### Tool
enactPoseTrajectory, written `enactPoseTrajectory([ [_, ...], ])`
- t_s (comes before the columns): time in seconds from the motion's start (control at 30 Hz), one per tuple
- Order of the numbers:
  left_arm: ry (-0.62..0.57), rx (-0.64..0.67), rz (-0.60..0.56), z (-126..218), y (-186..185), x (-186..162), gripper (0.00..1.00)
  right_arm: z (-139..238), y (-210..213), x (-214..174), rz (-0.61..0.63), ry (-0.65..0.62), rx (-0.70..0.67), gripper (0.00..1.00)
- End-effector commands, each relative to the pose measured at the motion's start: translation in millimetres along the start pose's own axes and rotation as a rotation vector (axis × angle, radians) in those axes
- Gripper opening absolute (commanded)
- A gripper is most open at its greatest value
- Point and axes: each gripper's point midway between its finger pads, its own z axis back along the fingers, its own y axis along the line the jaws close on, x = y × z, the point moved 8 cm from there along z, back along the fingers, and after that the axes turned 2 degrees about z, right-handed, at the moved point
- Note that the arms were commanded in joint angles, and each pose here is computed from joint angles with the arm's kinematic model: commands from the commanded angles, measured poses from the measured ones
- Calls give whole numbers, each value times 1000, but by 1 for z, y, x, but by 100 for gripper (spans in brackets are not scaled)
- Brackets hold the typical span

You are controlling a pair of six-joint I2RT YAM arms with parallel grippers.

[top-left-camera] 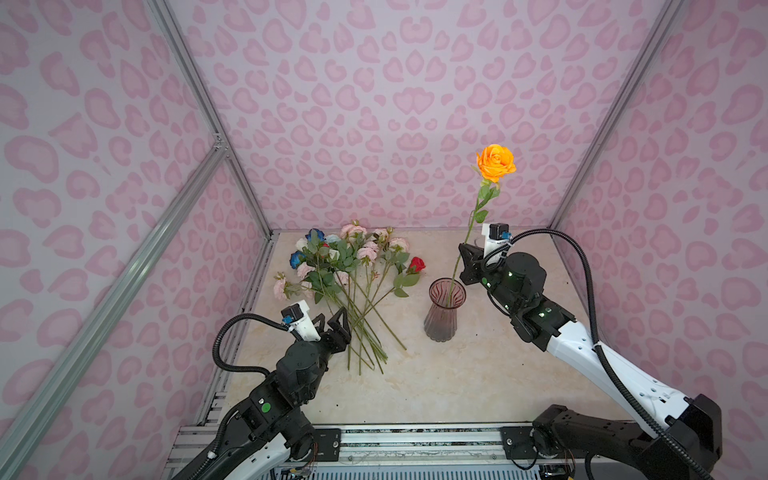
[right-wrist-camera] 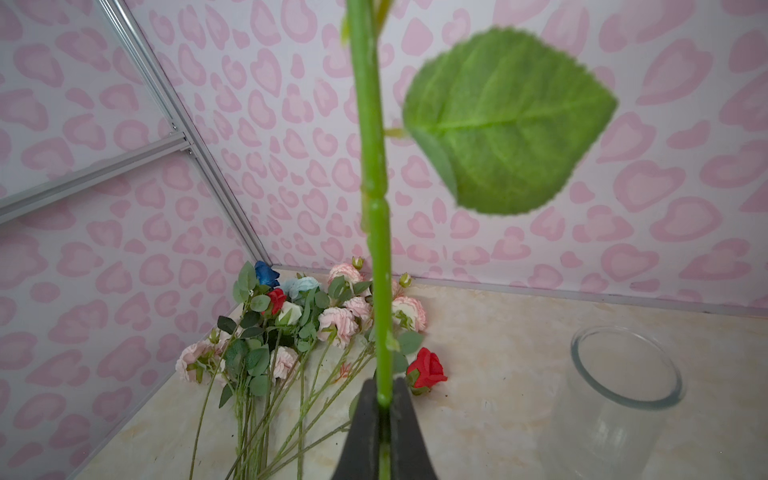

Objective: Arrange the flowers into the vase
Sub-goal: 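Carry the orange rose over the pink vase with the right gripper, then lower the orange rose stem into the pink vase with the right gripper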

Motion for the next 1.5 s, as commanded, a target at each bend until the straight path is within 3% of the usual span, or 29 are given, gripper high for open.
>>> enactPoseTrajectory([
  [0.0, -16, 8, 4, -1, -3, 4, 71, -3, 1, -11, -29, -3, 14, 0],
  [0.47, -3, 35, -6, -6, -1, 0, 71, 0, 3, -61, -50, 118, -4, 18],
  [1.2, 44, 106, -50, -24, -10, -5, 70, 49, 2, -47, -87, 48, -12, 21],
  [1.47, 193, 174, -143, -51, -20, -25, 70, 84, -11, -48, -90, -3, -63, 22],
])
